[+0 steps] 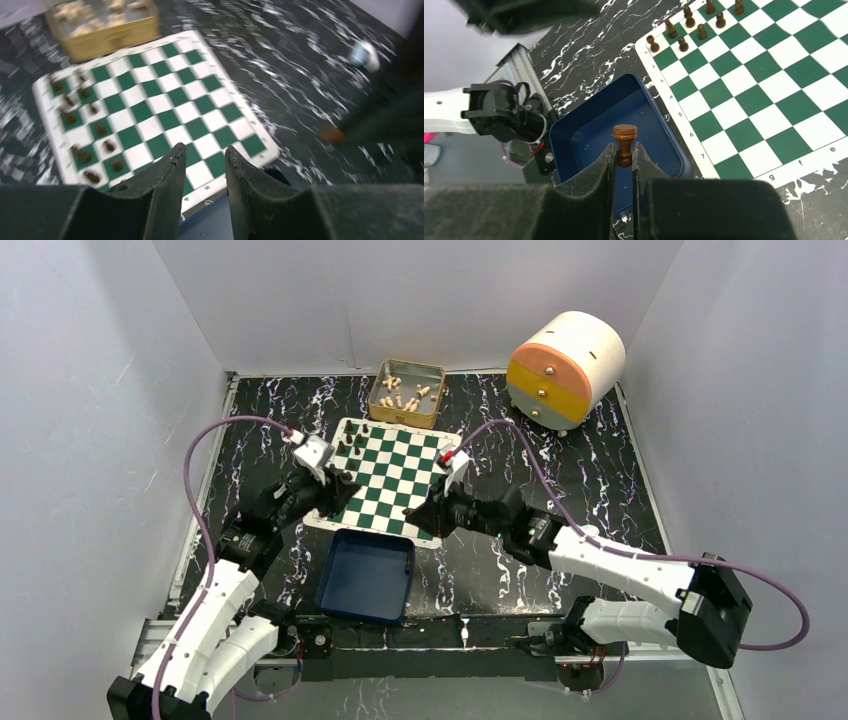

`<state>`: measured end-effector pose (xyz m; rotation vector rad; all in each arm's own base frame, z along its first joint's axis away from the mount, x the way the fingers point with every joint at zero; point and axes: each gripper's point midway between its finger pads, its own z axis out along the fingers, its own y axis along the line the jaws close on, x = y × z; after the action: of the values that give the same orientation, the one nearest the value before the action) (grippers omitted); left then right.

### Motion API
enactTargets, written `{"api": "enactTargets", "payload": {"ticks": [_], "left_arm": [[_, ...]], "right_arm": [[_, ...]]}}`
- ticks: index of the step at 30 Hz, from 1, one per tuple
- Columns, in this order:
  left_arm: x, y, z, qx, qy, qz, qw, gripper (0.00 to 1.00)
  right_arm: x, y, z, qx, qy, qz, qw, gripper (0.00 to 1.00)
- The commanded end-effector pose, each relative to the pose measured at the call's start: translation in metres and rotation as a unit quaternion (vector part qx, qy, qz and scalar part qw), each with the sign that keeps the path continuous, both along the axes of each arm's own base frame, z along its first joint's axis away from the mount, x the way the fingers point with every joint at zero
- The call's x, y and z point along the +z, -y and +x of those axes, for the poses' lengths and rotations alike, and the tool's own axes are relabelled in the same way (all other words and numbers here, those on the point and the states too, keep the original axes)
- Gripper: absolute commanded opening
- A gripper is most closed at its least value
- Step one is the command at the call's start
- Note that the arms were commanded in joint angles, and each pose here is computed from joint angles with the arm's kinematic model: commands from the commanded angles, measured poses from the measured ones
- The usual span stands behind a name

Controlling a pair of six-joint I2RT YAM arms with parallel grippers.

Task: Set up the chess pieces on the board
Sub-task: Place the chess piece on the chessboard.

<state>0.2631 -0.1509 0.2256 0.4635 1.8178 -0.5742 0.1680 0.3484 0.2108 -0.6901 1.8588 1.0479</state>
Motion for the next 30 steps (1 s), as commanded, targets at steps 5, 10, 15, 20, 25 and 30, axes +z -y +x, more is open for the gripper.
{"api": "enactTargets", "payload": {"ticks": [5, 10, 15, 20, 25, 30], "left_arm": [[0.017, 0.053, -0.086, -0.379, 0.258, 0.094, 0.884, 0.47], [0.015, 0.057, -0.095, -0.412, 0.306, 0.109, 0.851, 0.51], [0.015, 0.061, -0.105, -0.437, 0.329, 0.110, 0.830, 0.53], [0.007, 0.064, -0.110, -0.456, 0.325, 0.114, 0.821, 0.54], [-0.007, 0.067, -0.112, -0.473, 0.315, 0.149, 0.810, 0.52], [-0.013, 0.072, -0.117, -0.496, 0.304, 0.167, 0.796, 0.50]], "right_arm": [[0.034, -0.011, -0.028, 0.152, -0.123, 0.045, 0.980, 0.12], [0.038, -0.019, -0.034, 0.182, -0.150, 0.052, 0.971, 0.12], [0.041, -0.027, -0.035, 0.201, -0.169, 0.062, 0.963, 0.12], [0.042, -0.035, -0.035, 0.212, -0.180, 0.068, 0.958, 0.12], [0.044, -0.039, -0.036, 0.226, -0.188, 0.072, 0.953, 0.12], [0.047, -0.041, -0.037, 0.231, -0.190, 0.074, 0.951, 0.12]]}}
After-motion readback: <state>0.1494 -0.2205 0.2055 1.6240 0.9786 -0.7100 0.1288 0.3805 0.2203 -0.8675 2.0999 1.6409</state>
